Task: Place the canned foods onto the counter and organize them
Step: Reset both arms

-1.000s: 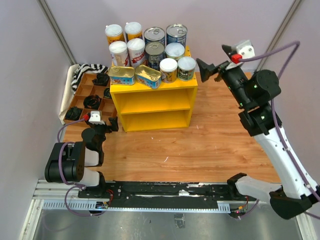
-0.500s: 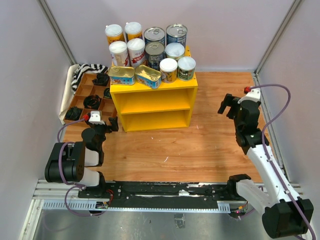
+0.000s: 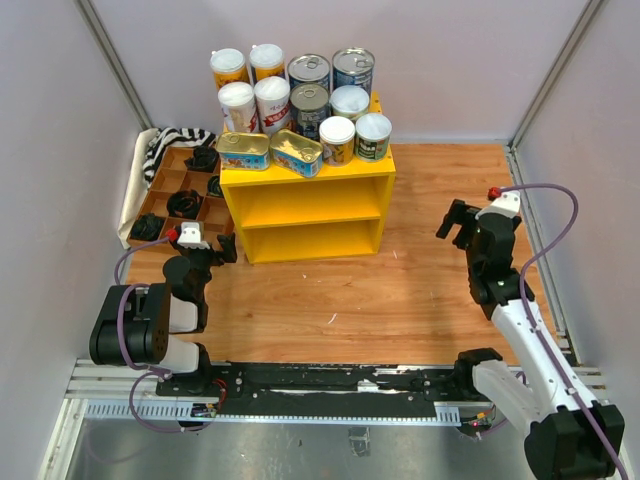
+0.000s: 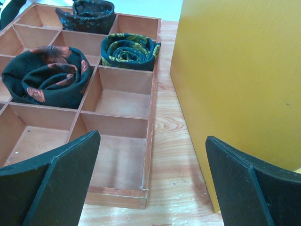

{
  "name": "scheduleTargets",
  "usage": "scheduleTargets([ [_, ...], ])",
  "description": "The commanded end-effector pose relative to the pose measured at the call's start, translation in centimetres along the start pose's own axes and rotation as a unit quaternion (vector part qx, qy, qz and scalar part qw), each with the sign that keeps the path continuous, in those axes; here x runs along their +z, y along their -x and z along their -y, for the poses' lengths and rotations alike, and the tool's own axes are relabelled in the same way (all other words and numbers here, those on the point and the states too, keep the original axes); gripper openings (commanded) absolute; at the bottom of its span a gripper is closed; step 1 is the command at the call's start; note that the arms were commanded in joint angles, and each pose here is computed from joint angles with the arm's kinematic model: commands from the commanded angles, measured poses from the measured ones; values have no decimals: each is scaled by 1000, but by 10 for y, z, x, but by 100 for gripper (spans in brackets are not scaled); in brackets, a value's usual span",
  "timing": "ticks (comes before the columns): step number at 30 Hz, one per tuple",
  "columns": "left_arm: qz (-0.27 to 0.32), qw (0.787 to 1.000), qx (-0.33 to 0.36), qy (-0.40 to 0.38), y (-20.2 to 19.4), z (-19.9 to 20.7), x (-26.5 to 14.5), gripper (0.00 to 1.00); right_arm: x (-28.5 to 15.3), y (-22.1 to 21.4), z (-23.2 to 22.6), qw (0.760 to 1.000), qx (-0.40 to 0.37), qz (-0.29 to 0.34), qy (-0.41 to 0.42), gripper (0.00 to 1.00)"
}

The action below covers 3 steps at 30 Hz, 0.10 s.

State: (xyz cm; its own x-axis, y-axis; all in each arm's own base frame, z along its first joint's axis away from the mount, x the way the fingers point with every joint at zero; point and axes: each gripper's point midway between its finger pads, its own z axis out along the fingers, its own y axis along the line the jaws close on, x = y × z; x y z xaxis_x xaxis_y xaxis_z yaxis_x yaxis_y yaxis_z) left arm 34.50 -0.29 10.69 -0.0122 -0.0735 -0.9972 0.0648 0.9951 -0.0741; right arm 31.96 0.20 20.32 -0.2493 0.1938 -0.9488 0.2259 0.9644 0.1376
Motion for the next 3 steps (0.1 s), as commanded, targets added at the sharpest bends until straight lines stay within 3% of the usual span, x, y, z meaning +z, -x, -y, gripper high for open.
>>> scheduleTargets([
  [1,15,1000,8,-5,9,2,4,100,1,10,7,1000,13,21,-18,99],
  [3,15,1000,8,-5,9,2,4,100,1,9,4,1000,9,19,-9,99],
])
